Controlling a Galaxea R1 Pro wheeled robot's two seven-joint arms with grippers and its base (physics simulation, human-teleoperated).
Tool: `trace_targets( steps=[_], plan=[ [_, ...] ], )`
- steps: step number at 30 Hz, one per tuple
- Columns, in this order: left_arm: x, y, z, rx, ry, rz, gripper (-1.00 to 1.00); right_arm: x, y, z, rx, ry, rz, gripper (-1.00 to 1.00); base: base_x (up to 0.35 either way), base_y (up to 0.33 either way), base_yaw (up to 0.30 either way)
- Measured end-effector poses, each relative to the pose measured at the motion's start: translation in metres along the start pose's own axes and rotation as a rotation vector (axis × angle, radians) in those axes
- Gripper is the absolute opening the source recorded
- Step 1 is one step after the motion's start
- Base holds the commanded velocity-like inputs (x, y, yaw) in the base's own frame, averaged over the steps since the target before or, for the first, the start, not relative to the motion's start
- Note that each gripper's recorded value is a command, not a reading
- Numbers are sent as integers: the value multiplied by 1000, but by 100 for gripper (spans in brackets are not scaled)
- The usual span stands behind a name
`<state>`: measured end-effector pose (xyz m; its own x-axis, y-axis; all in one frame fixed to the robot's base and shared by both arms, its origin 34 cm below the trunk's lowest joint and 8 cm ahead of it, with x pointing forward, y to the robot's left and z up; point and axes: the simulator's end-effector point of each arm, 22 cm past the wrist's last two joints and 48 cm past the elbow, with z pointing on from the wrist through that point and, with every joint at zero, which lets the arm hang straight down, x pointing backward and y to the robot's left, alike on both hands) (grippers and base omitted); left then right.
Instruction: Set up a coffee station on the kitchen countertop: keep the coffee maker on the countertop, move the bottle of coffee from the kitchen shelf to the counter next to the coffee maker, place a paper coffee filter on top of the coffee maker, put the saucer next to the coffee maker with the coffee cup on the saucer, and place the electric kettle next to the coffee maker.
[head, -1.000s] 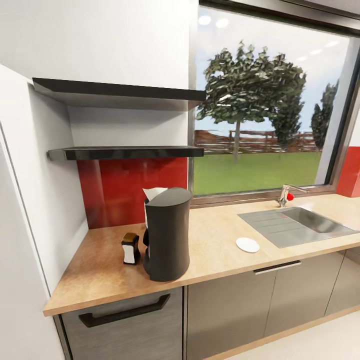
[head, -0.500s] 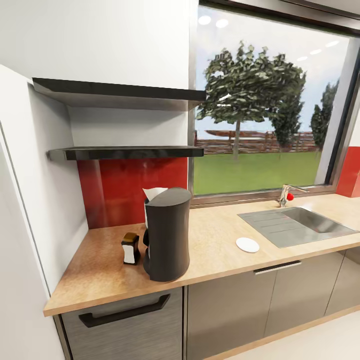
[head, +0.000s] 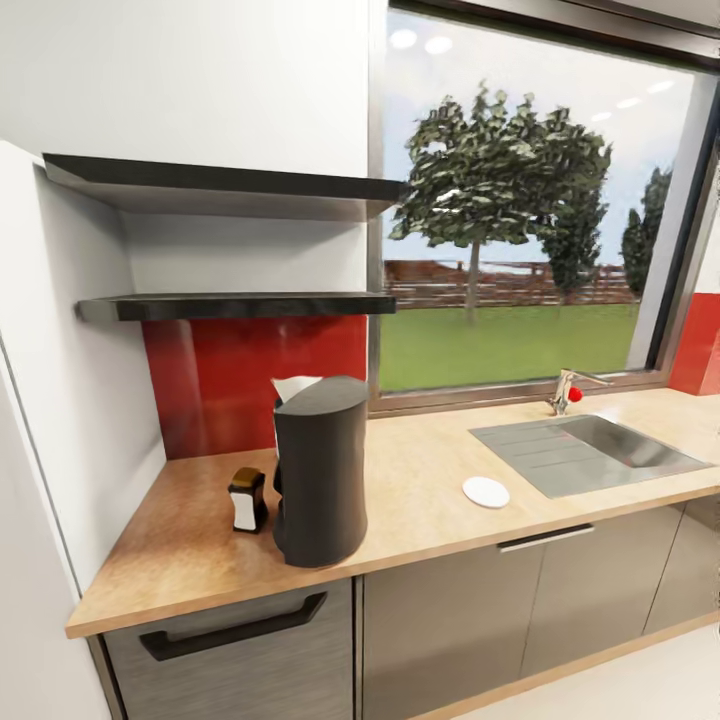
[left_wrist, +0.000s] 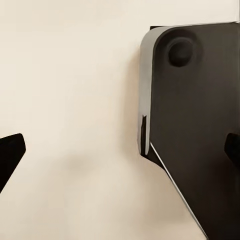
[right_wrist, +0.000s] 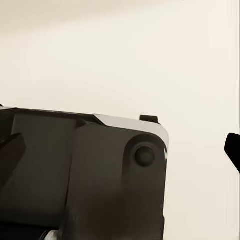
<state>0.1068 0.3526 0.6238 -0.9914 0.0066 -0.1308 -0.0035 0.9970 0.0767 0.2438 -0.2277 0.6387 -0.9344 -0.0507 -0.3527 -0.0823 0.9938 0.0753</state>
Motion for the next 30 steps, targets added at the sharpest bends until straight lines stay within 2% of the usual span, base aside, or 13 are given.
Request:
trace_targets(
  steps=[21,26,30],
  plan=[
    [-6,-1,1,-2,-10,-1,100,0,0,0,0,1,-3,100,18,-271,0],
    [-9,-9,1,8,-16,-2,100,0,0,0,0,1,-2,100,0,-274,0],
    [-11,-8,1,-21,-22,-5,100,0,-1,0,1,1,-1,100,0,-275,0]
  ],
)
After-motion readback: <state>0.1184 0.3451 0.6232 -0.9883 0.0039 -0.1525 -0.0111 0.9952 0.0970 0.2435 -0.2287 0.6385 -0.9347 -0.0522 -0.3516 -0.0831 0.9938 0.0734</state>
